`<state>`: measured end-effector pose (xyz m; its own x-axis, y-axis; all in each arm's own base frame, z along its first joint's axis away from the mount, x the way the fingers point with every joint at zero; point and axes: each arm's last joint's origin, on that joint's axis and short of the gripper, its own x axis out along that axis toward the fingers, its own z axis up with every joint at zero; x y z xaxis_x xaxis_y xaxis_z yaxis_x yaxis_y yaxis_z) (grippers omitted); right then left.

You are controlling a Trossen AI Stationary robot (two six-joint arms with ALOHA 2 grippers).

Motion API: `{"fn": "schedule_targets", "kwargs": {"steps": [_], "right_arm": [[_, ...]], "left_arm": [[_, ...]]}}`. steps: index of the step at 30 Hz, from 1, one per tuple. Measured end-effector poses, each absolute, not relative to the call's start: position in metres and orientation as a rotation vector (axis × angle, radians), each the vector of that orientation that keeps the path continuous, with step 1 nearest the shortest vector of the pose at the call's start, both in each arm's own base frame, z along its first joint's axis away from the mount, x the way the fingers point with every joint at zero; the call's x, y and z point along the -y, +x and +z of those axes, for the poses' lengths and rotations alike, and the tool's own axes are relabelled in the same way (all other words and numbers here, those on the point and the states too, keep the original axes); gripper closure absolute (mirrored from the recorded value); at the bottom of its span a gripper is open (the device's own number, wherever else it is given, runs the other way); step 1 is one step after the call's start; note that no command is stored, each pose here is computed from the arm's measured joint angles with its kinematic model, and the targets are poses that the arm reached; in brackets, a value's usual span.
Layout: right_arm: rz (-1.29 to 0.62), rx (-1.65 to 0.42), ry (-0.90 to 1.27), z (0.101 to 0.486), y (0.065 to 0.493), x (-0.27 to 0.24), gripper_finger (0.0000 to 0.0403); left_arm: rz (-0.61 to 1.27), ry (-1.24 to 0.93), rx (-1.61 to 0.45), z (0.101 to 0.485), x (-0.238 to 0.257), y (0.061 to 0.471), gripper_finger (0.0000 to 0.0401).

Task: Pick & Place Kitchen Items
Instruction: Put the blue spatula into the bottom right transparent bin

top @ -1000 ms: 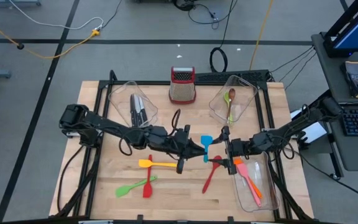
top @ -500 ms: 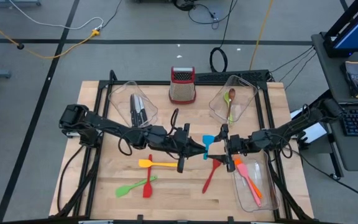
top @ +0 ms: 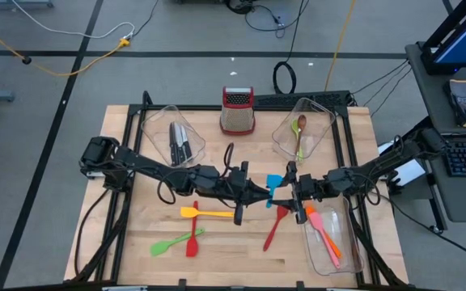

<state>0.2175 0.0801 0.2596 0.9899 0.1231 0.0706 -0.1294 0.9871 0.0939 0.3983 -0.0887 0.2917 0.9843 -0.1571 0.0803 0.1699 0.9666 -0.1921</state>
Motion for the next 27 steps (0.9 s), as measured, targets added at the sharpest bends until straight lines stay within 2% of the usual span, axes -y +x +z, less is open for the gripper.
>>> {"fn": "schedule_targets", "kwargs": {"steps": [4, 7, 17, 27], "right_arm": [[0.128, 0.061, 0.097, 0.259, 0.218, -0.08, 0.0213], [0.133, 0.052, 0.094, 0.256, 0.221, -0.082, 0.024], [0.197, 0.048, 0.096, 0.246, 0.231, -0.085, 0.0385], [0.196, 0.039, 0.146, 0.247, 0.23, -0.085, 0.0387]], "left_arm": [[-0.158, -0.198, 0.067, 0.292, 0.088, 0.398, 0.0401], [-0.152, -0.198, 0.068, 0.292, 0.088, 0.398, 0.0401], [-0.142, -0.193, 0.054, 0.277, 0.09, 0.406, 0.0401], [-0.15, -0.154, 0.039, 0.276, 0.09, 0.406, 0.039]]}}
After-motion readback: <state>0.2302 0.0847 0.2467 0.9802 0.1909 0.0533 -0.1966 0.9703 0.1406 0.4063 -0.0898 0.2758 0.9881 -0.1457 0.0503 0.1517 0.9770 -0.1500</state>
